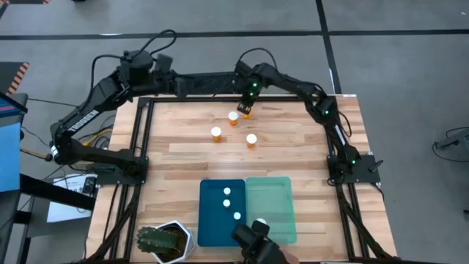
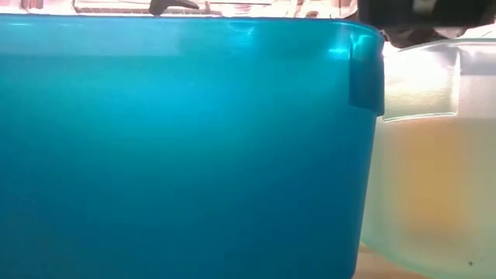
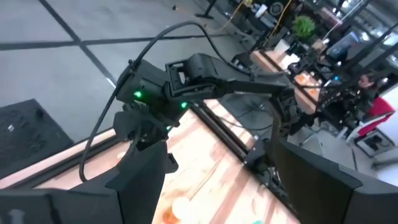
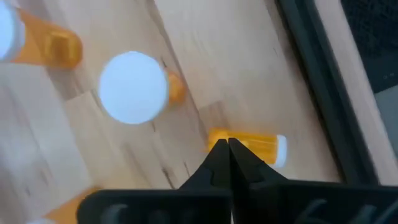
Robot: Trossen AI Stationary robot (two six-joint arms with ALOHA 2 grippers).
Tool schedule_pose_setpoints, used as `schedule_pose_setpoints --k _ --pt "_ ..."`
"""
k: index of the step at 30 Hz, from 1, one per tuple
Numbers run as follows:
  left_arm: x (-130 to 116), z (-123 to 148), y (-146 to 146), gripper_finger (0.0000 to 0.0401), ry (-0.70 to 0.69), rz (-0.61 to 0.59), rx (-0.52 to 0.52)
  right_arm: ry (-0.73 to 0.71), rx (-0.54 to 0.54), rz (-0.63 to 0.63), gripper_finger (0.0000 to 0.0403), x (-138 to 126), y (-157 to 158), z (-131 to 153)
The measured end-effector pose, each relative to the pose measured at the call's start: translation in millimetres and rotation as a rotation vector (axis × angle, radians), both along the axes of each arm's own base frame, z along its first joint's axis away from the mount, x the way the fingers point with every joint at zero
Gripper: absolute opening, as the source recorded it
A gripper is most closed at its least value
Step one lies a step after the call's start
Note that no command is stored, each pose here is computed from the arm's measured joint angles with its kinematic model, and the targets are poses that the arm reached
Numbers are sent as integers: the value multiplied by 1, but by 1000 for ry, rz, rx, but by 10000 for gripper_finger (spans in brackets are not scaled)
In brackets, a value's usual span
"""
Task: Pick and place medicine bottles into bin by pill shape (circle, oval)
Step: Put the small orange pill bottle into the blue bin
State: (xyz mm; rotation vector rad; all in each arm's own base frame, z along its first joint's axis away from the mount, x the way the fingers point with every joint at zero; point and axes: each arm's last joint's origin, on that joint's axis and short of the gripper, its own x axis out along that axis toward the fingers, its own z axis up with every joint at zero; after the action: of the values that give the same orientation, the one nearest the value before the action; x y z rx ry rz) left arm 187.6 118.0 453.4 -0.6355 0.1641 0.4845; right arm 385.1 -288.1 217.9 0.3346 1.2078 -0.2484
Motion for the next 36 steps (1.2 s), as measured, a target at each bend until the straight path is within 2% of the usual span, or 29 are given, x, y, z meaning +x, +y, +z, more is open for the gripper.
schedule_pose_setpoints --k 4,8,12,15,17,19,24,26,28,31,36 --pt "0 -4 0 286 39 -6 -5 32 13 -11 2 -1 -1 -7" --pt "0 -5 0 286 54 1 6 50 -42 -28 2 0 -3 -6" --pt "0 -5 0 286 56 2 8 97 -9 12 1 -5 2 -7" --pt "0 -5 0 286 53 -15 3 17 33 38 1 -12 1 11" --pt "0 -6 -1 286 58 -29 -5 -59 -48 75 1 -24 -5 40" --pt "0 -7 -1 286 74 -34 -4 -83 -182 134 1 -39 -13 65" --pt "-1 -9 -1 286 95 -29 -8 -92 -372 392 1 -62 -36 78" --pt "-1 -10 -1 286 100 -29 -11 -95 -461 437 1 -65 -44 83" --pt "-2 -11 -2 286 112 -29 -19 -69 -455 458 0 -70 -54 73" --pt "-3 -14 -2 286 141 -30 -37 0 -377 512 0 -71 -62 44" --pt "-4 -16 -2 286 171 -22 -34 -1 -409 581 0 -72 -69 38"
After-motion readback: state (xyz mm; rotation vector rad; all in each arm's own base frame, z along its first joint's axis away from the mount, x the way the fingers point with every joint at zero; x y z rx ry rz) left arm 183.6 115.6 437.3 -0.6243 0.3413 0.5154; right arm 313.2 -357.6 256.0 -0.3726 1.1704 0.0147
